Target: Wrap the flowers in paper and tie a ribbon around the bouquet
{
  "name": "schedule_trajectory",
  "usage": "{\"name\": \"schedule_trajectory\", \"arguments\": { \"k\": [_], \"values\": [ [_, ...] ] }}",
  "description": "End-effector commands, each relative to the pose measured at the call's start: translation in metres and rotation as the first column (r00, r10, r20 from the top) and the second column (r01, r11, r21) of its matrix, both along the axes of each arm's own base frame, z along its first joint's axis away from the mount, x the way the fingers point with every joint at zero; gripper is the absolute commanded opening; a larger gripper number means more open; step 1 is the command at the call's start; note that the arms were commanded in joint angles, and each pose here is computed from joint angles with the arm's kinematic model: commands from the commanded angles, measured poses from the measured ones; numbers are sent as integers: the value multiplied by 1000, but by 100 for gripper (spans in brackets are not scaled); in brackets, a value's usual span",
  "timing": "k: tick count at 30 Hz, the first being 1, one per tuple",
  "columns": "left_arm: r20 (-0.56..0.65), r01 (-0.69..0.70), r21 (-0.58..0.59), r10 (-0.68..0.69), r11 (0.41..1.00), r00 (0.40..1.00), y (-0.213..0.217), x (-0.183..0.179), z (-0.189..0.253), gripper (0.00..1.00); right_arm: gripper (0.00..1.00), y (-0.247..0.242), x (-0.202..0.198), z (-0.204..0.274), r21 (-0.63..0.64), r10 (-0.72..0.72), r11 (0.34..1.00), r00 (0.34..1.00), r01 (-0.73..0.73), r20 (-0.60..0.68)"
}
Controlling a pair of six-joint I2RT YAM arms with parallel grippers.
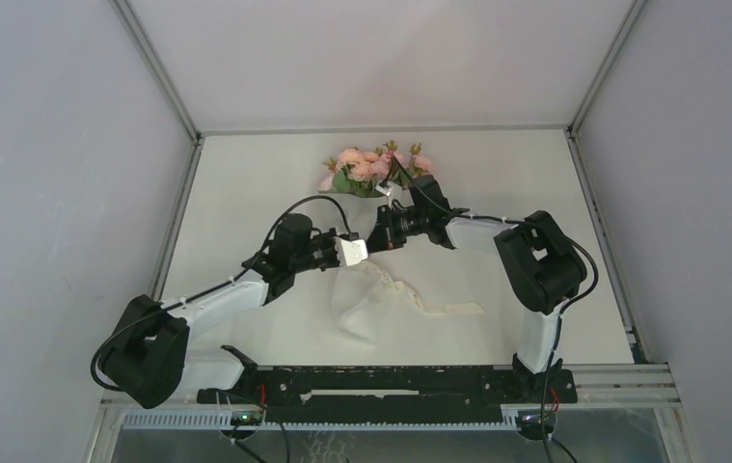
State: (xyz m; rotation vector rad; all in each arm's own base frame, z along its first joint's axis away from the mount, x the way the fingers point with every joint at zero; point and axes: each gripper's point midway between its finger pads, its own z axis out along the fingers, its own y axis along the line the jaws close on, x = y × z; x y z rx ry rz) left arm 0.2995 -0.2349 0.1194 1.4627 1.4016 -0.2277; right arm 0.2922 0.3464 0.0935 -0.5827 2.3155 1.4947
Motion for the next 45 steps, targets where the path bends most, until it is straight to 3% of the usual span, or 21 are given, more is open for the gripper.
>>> {"name": "schedule_trajectory", "arguments": {
  "k": [1, 6, 11, 13, 22, 35, 39, 45],
  "values": [
    [59, 37, 27, -39, 999, 997, 1, 1, 7, 5, 0, 6, 7, 32, 80, 2, 997, 996, -10, 93],
    [87, 58, 71, -64, 996, 994, 5, 1, 5, 1, 0, 6, 8, 35, 89, 7, 996, 994, -16, 105],
    [80, 87, 25, -88, 996, 993, -4, -1, 5, 0, 25, 10, 14, 30, 102, -7, 995, 995, -3, 95],
    [89, 84, 27, -86, 996, 992, -5, 2, 2, 0, 30, 11, 17, 27, 105, -18, 994, 996, 8, 92],
    [101, 100, 81, -108, 992, 989, -1, 8, -10, 0, 35, 12, 23, 17, 77, -42, 996, 994, 35, 102],
    [104, 96, 8, -97, 995, 990, -9, 12, 5, 0, 44, 22, 9, 12, 77, 38, 996, 988, -50, 150],
    [94, 102, 6, -102, 995, 990, -9, 11, 5, 0, 41, 23, 10, 13, 78, 31, 996, 987, -43, 157],
    [95, 90, 2, -90, 996, 991, -8, 11, 7, 0, 0, 20, 13, 13, 57, 9, 998, 987, -18, 158]
  ]
}}
